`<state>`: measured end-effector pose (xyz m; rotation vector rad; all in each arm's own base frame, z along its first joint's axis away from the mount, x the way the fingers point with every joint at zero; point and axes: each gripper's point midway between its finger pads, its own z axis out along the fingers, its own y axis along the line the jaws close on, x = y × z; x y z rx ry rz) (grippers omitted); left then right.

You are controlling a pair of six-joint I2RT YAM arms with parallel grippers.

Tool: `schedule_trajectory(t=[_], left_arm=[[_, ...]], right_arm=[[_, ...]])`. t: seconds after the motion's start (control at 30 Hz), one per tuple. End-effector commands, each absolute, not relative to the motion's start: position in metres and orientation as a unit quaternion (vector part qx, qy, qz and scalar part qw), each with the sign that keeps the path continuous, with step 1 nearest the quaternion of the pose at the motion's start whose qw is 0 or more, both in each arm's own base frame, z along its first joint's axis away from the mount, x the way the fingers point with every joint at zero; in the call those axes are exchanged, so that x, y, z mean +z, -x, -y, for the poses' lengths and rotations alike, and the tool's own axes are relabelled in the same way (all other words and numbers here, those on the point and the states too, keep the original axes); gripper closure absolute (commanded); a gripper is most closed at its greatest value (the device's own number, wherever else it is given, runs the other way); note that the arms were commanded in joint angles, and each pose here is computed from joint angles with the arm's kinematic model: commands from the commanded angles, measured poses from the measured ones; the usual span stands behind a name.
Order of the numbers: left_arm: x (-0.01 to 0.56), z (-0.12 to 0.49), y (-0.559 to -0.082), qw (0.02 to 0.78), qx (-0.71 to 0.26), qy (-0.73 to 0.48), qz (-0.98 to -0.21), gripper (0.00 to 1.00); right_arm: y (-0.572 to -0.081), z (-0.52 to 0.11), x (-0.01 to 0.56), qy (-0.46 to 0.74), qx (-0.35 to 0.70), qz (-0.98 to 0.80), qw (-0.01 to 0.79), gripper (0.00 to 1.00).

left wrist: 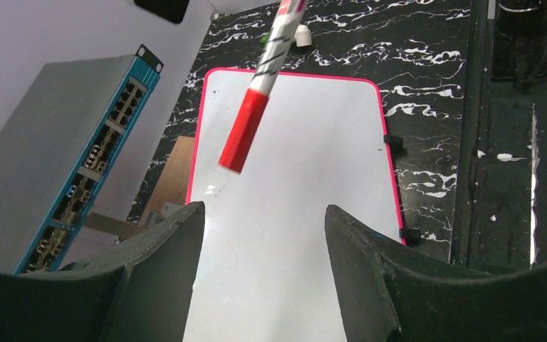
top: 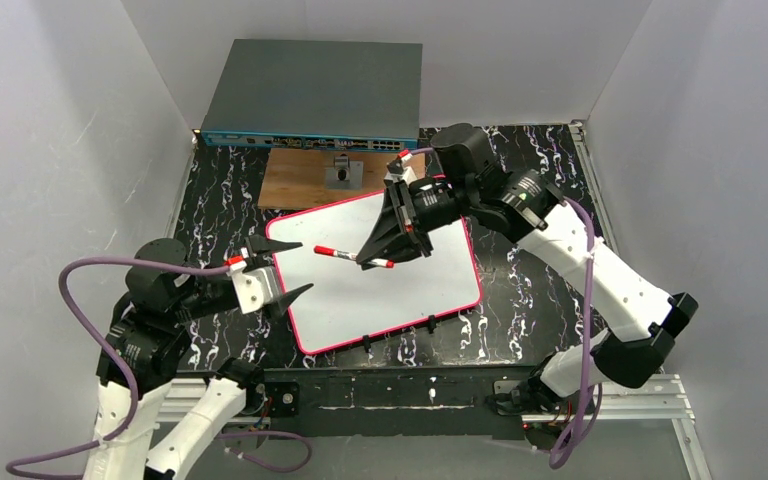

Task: Write a sentence on the whiteboard
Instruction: Pass from the right arm to the left

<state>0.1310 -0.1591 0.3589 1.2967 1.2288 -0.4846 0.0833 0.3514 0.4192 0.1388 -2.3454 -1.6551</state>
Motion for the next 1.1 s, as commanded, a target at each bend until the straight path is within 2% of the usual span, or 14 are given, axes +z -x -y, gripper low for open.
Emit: schedule_trajectory(t=[0.0,0.43,0.7,0.8,0.87,0.9,0.93,1.07], left_arm=[[0.365,0.164,-0.134,0.609,-0.192,-0.585,-0.499,0.39],[0.364,0.172,-0.14,0.604,-0.176,-0.611,-0.481,0.48],[0.358,0.173,-0.147,0.601,-0.168,-0.614,-0.483,0.62],[0.356,0.175,-0.148,0.598,-0.171,-0.615,-0.484,0.73],[0.355,0.174,-0.149,0.598,-0.166,-0.617,-0.484,0.87],[0.355,0.174,-0.15,0.599,-0.163,-0.617,-0.484,0.97],[0.355,0.173,-0.15,0.6,-0.16,-0.618,-0.482,1.0],[0.354,0.172,-0.15,0.599,-0.152,-0.622,-0.481,1.0]], right_arm=[[-0.086,-0.368,0.443,-0.04,-0.598,0.788,0.143,0.99],[-0.087,-0.39,0.439,-0.032,-0.587,0.792,0.167,0.99],[-0.081,-0.391,0.436,-0.033,-0.584,0.793,0.173,0.99],[-0.08,-0.392,0.437,-0.035,-0.585,0.792,0.172,0.99],[-0.079,-0.391,0.438,-0.035,-0.586,0.791,0.172,0.99],[-0.079,-0.391,0.439,-0.036,-0.586,0.791,0.171,0.99],[-0.079,-0.39,0.439,-0.035,-0.586,0.791,0.172,0.99],[-0.078,-0.388,0.441,-0.035,-0.589,0.79,0.167,0.99]])
